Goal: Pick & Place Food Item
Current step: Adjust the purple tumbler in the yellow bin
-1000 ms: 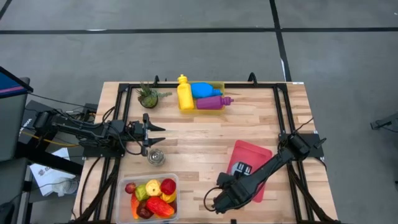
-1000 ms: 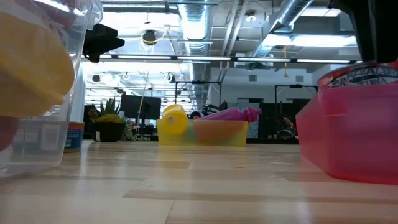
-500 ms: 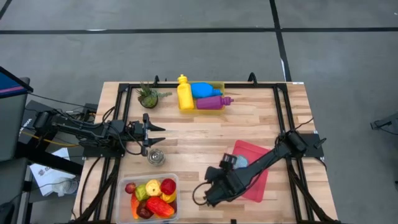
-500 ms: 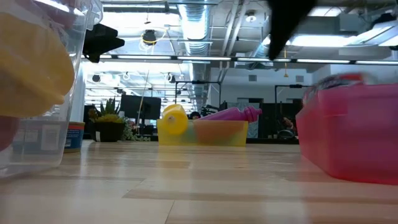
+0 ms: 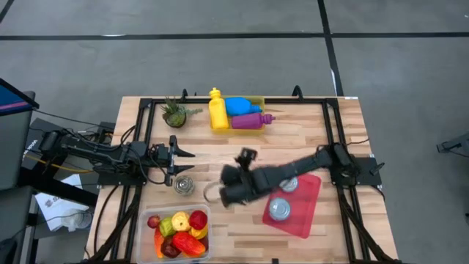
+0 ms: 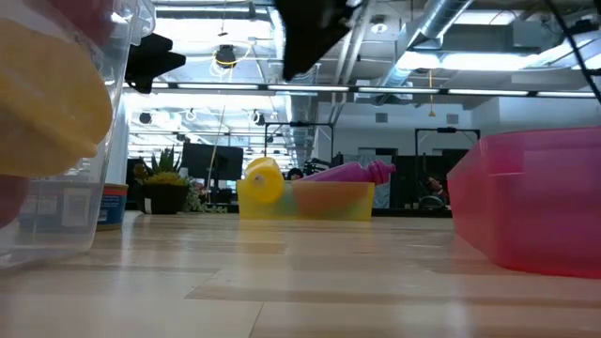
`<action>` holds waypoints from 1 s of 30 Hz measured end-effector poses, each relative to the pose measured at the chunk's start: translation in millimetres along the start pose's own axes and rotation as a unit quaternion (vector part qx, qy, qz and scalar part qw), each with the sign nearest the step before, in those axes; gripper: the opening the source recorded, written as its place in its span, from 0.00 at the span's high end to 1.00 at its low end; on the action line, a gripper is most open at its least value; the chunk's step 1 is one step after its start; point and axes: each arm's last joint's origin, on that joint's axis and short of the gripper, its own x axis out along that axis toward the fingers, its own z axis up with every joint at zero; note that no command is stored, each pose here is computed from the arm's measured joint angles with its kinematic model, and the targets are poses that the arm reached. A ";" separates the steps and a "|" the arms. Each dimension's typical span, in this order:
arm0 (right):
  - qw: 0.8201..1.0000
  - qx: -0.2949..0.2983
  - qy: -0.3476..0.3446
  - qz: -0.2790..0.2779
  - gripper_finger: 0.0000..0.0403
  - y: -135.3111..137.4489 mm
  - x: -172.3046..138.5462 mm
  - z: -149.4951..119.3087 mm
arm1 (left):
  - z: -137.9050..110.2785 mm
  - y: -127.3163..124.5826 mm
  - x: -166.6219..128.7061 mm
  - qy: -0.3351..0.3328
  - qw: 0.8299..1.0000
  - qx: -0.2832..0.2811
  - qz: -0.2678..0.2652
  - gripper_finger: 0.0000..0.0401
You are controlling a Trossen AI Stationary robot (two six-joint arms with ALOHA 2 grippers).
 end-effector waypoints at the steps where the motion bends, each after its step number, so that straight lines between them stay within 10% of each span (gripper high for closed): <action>1: 1.000 0.002 -0.004 0.006 0.46 -4.4 7.7 5.4 | 0.0 0.0 0.0 0.000 1.000 0.000 0.000 0.57; 18: 0.996 0.046 0.048 -0.058 0.60 -39.7 48.8 3.8 | -0.1 -1.5 -0.1 0.001 0.999 -0.026 -0.024 0.57; 24: 0.994 0.049 -0.062 0.081 0.57 -48.6 76.4 36.3 | -0.1 -2.4 -0.1 0.001 0.999 -0.026 -0.039 0.57; 30: 0.953 0.064 -0.258 0.143 0.57 -65.7 50.2 76.8 | -0.3 -2.6 -0.2 0.002 0.999 -0.026 -0.040 0.57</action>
